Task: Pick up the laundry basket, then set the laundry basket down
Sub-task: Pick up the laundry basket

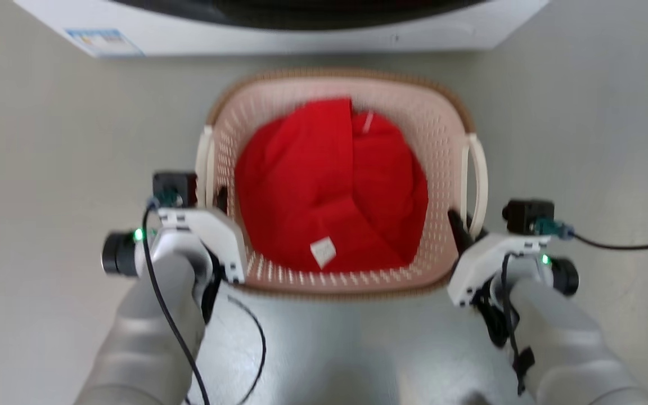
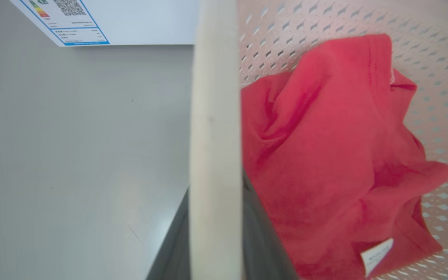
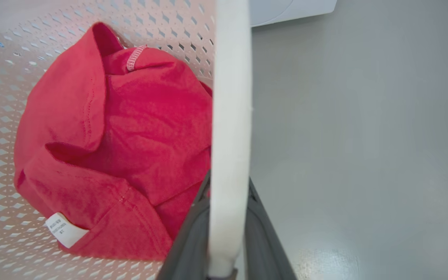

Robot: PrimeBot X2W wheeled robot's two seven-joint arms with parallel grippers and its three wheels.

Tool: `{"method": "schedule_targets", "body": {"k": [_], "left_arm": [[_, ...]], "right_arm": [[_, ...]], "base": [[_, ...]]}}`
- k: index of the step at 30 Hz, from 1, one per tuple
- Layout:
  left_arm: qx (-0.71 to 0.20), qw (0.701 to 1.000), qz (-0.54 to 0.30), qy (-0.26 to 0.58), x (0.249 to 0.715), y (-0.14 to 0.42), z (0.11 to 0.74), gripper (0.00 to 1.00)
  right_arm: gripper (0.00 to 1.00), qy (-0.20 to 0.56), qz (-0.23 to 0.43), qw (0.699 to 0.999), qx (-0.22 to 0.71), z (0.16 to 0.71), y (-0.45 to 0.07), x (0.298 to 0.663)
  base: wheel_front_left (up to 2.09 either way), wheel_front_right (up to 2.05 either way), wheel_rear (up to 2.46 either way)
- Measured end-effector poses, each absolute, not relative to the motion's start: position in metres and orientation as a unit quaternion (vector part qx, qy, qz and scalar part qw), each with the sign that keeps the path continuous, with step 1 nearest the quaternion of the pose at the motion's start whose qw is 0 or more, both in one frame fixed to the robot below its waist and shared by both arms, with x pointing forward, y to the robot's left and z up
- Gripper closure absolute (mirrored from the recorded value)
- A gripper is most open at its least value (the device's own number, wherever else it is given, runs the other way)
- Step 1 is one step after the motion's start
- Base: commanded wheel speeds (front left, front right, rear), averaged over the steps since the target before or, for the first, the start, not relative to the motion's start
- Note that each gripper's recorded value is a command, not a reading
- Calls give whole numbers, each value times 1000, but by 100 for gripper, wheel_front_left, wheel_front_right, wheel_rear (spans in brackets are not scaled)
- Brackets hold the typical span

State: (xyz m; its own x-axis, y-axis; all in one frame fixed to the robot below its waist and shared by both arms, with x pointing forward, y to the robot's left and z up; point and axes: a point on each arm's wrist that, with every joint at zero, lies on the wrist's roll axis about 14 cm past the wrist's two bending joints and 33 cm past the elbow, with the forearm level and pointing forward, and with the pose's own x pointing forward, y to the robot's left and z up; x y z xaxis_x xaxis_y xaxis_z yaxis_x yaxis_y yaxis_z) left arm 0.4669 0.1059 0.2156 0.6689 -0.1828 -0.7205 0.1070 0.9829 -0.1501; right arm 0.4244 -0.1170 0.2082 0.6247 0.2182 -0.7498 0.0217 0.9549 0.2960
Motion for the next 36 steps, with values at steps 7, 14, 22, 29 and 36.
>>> {"method": "schedule_targets", "body": {"k": [7,14,22,29,36], "left_arm": [[-61,902,-84,419,421,103,244,100],[-64,902,-89,418,385,98,271,100],[-64,904,-91,412,355,90,290,100],[-61,901,-99,418,335,80,296,100],[-54,903,-105,414,333,76,302,100]], "right_arm": [[100,448,57,881,139,237,-116,388],[100,450,69,882,124,265,-117,364],[100,449,66,883,120,283,-122,336],[100,449,55,883,123,292,-130,317],[100,447,59,884,120,298,-131,314]], "base": [[0,0,0],[0,0,0],[0,0,0],[0,0,0],[0,0,0]]}}
